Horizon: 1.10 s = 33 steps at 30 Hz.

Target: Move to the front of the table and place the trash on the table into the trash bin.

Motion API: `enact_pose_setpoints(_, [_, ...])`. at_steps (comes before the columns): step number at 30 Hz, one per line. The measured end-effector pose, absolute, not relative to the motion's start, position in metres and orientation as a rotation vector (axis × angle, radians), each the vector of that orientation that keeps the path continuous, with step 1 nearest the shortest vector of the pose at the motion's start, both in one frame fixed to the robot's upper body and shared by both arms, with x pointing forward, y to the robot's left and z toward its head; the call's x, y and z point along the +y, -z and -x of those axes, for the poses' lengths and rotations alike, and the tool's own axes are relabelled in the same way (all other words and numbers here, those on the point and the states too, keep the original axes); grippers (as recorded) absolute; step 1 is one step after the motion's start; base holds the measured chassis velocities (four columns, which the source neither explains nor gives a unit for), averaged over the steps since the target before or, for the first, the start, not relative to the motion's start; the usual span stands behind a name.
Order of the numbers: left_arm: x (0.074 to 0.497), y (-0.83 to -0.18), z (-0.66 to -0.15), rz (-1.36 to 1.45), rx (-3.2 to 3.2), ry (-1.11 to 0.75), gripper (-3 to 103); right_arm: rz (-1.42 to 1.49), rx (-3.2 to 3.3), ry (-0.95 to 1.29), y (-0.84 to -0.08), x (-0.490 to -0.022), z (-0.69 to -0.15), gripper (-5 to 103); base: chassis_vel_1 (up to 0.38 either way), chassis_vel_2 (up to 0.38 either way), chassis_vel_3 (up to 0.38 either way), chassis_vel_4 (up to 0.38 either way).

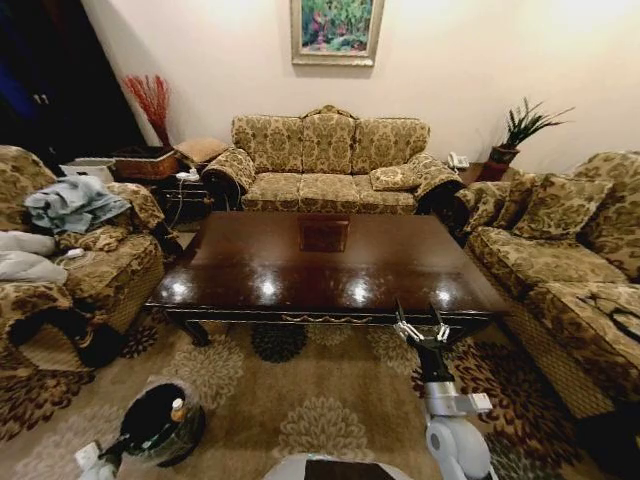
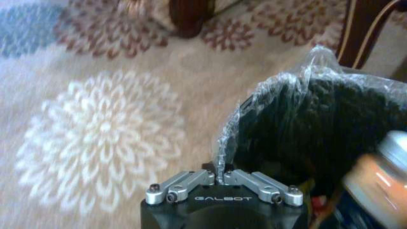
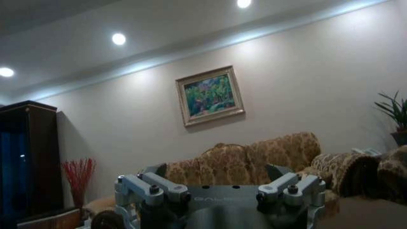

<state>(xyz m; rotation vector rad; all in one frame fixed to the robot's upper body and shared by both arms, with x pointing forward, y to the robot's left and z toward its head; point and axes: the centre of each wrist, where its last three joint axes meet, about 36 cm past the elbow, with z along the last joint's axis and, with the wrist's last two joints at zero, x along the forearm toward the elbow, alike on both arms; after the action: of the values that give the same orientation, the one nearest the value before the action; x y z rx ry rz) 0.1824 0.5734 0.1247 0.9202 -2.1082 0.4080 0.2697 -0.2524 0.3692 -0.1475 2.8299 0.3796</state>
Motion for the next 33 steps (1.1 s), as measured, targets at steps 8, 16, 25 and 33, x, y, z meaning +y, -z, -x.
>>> enact_pose_setpoints(8, [0.552,-0.106,-0.177,-0.974,-2.017,-0.469,2,0.125,2.828,-0.375,-0.368,-0.257,-0.265,100,-0.05,-0.04,0.032,0.014])
enact_pose_setpoints(16, [0.539,-0.104,-0.182,-0.999,-1.99,-0.545,2,0.107,2.826,-0.381,-0.369,-0.26,-0.264,100,0.013,0.002,-0.005,-0.002])
enact_pose_setpoints(25, [0.526,-0.113,-0.178,-0.931,-1.975,-0.575,2,0.078,2.815,-0.417,-0.366,-0.255,-0.269,100,0.0,0.0,0.0,0.0])
enact_pose_setpoints(33, [0.497,-0.1,-0.167,-0.86,-1.937,-0.531,2,0.037,2.802,-0.45,-0.358,-0.249,-0.27,100,0.0,0.0,0.0,0.0])
